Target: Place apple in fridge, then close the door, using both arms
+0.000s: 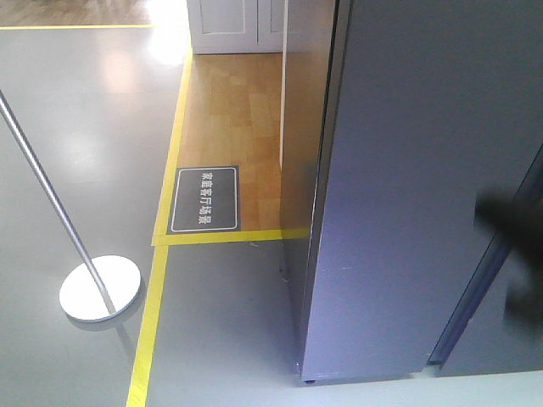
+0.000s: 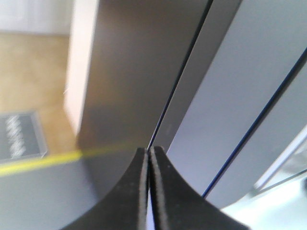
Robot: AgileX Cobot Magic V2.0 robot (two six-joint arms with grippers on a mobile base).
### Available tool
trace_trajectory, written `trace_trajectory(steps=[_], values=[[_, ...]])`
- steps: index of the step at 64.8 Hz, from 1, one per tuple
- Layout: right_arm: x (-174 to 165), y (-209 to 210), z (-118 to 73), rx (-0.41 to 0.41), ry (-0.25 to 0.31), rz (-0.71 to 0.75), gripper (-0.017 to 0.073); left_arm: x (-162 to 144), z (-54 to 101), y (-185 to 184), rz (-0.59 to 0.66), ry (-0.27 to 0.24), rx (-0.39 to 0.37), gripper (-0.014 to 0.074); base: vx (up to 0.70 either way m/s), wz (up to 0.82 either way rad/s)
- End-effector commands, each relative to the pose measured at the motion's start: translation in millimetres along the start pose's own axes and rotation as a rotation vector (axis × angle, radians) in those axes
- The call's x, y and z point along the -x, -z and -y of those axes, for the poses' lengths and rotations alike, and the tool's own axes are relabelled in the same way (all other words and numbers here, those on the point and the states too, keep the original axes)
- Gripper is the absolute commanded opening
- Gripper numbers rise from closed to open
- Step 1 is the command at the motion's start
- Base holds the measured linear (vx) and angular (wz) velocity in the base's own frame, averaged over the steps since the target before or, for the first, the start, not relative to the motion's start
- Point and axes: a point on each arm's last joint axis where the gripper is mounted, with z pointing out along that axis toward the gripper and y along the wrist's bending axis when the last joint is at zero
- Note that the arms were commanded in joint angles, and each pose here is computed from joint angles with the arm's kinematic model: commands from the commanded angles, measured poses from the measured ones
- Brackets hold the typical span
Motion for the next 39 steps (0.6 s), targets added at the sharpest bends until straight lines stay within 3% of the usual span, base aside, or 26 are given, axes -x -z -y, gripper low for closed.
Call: trace_trajectory(steps=[1, 7, 16, 27, 39], values=[[-27, 9, -8.3, -0.056, -0.032, 0.039, -0.0003, -40, -8.9, 8, 0.058, 0.057, 0.079, -0.0006, 0.00, 0.00], [-64, 14, -17.2, -0.087, -0.051, 0.025, -0.0003, -90, -25.1, 8, 0.039, 0.148, 0.159, -0.0006, 0.00, 0.00], [-86, 21, -26.9, -0.089, -0.059, 0.048, -0.0003, -141, -40.7, 4, -0.020, 0.275, 0.215, -0.0006, 0.00, 0.00], [-85, 25, -29.8, -0.098, -0.043, 0.082, -0.0003, -151, -41.9, 3, -0.023, 0.339, 0.205, -0.0006, 0.00, 0.00], [-85, 25, -31.5, -0.077, -0.065, 0.088, -0.0003, -143, -39.6, 3, 0.065, 0.476, 0.162, -0.0006, 0.00, 0.00]])
